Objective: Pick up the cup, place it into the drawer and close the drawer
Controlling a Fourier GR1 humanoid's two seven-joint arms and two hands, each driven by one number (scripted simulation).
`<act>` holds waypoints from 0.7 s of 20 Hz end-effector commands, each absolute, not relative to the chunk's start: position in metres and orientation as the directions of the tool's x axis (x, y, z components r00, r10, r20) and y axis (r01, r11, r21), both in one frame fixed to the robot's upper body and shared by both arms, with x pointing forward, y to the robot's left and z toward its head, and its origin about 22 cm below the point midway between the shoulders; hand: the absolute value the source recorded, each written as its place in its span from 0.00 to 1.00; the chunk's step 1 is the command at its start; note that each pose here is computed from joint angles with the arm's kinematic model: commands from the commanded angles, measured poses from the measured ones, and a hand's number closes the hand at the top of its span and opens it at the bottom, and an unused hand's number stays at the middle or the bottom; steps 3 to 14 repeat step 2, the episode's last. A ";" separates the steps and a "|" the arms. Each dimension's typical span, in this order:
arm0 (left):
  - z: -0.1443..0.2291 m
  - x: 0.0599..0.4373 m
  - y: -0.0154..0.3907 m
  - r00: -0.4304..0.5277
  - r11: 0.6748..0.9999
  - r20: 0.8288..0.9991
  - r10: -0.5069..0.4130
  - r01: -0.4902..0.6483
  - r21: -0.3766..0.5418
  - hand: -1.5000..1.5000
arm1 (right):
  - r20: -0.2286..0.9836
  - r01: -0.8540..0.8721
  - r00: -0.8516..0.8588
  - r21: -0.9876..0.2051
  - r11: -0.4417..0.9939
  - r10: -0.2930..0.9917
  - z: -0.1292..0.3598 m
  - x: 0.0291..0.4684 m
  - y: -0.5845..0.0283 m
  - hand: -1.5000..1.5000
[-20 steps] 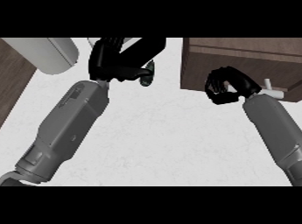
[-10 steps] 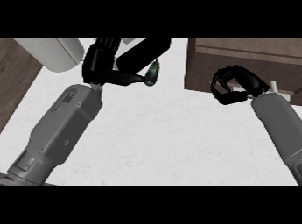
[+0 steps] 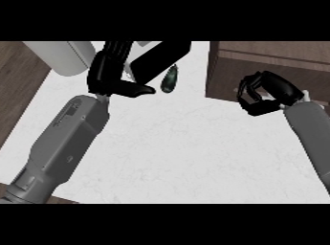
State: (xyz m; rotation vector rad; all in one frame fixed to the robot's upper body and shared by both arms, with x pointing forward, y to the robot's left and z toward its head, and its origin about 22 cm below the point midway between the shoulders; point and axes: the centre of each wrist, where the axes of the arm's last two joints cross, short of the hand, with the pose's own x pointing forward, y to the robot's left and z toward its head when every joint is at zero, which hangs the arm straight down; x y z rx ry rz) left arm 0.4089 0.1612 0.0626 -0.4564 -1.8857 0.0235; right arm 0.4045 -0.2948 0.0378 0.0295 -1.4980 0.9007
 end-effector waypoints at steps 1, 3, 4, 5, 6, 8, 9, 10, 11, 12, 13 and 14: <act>0.062 0.407 0.158 -0.277 0.914 0.899 0.338 0.326 -0.243 0.00 | 0.775 -0.254 -0.240 -0.632 0.733 0.585 0.123 0.435 -0.319 1.00; 0.064 0.408 0.167 -0.281 0.919 0.902 0.329 0.314 -0.238 0.00 | 0.772 -0.252 -0.248 -0.635 0.730 0.586 0.130 0.434 -0.326 1.00; 0.064 0.408 0.167 -0.281 0.919 0.902 0.329 0.314 -0.238 0.00 | 0.772 -0.252 -0.248 -0.635 0.730 0.586 0.130 0.434 -0.326 1.00; 0.064 0.408 0.167 -0.281 0.919 0.902 0.329 0.314 -0.238 0.00 | 0.772 -0.252 -0.248 -0.635 0.730 0.586 0.130 0.434 -0.326 1.00; 0.064 0.408 0.167 -0.281 0.919 0.902 0.329 0.314 -0.238 0.00 | 0.772 -0.252 -0.248 -0.635 0.730 0.586 0.130 0.434 -0.326 1.00; 0.064 0.408 0.167 -0.281 0.919 0.902 0.329 0.314 -0.238 0.00 | 0.772 -0.252 -0.248 -0.635 0.730 0.586 0.130 0.434 -0.326 1.00; 0.064 0.408 0.167 -0.281 0.919 0.902 0.329 0.314 -0.238 0.00 | 0.772 -0.252 -0.248 -0.635 0.730 0.586 0.130 0.434 -0.326 1.00; 0.064 0.408 0.167 -0.281 0.919 0.902 0.329 0.314 -0.238 0.00 | 0.772 -0.252 -0.248 -0.635 0.730 0.586 0.130 0.434 -0.326 1.00; 0.064 0.408 0.167 -0.281 0.919 0.902 0.329 0.314 -0.238 0.00 | 0.772 -0.252 -0.248 -0.635 0.730 0.586 0.130 0.434 -0.326 1.00; 0.064 0.408 0.167 -0.281 0.919 0.902 0.329 0.314 -0.238 0.00 | 0.772 -0.252 -0.248 -0.635 0.730 0.586 0.130 0.434 -0.326 1.00; 0.064 0.408 0.167 -0.281 0.919 0.902 0.329 0.314 -0.238 0.00 | 0.772 -0.252 -0.248 -0.635 0.730 0.586 0.130 0.434 -0.326 1.00; 0.064 0.408 0.167 -0.281 0.919 0.902 0.329 0.314 -0.238 0.00 | 0.772 -0.252 -0.248 -0.635 0.730 0.586 0.130 0.434 -0.326 1.00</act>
